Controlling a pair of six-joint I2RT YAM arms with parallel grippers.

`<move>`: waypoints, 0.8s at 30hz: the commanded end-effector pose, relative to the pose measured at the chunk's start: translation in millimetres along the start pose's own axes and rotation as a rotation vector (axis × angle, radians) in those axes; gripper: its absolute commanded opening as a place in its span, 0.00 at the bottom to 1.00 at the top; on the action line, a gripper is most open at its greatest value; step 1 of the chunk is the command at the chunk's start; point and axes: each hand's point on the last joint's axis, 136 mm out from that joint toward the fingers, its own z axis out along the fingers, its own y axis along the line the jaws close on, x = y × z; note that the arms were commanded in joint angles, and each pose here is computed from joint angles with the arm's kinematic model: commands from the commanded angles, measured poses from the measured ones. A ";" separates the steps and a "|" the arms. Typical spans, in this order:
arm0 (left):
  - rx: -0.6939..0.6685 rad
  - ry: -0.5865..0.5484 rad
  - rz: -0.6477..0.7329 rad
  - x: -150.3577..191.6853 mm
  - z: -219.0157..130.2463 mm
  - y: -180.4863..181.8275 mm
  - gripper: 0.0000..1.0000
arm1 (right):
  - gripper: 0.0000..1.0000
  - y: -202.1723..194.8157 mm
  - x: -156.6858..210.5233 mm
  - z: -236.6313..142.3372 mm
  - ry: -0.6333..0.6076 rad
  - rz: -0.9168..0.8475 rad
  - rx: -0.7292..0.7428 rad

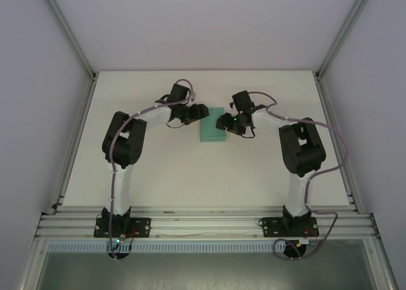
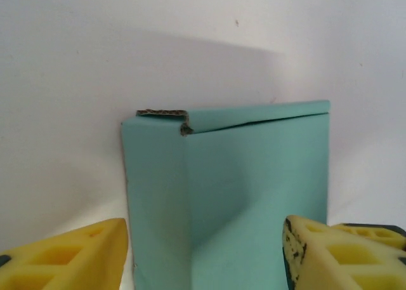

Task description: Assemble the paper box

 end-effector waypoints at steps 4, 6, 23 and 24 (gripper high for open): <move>-0.021 -0.081 0.091 -20.2 -46.4 -24.6 0.88 | 0.69 -0.1 -1.9 -32.5 -0.012 -0.026 0.060; -0.030 -0.108 0.104 -22.9 -58.9 -26.1 1.00 | 0.75 4.8 -8.5 -41.7 -0.045 -0.034 0.052; -0.763 -0.759 0.110 -42.3 -269.8 163.2 1.00 | 1.00 -128.1 -37.5 -196.7 -0.794 -0.003 0.428; -0.777 -0.789 0.122 -40.2 -272.7 173.4 1.00 | 1.00 -136.8 -34.1 -200.5 -0.819 -0.025 0.462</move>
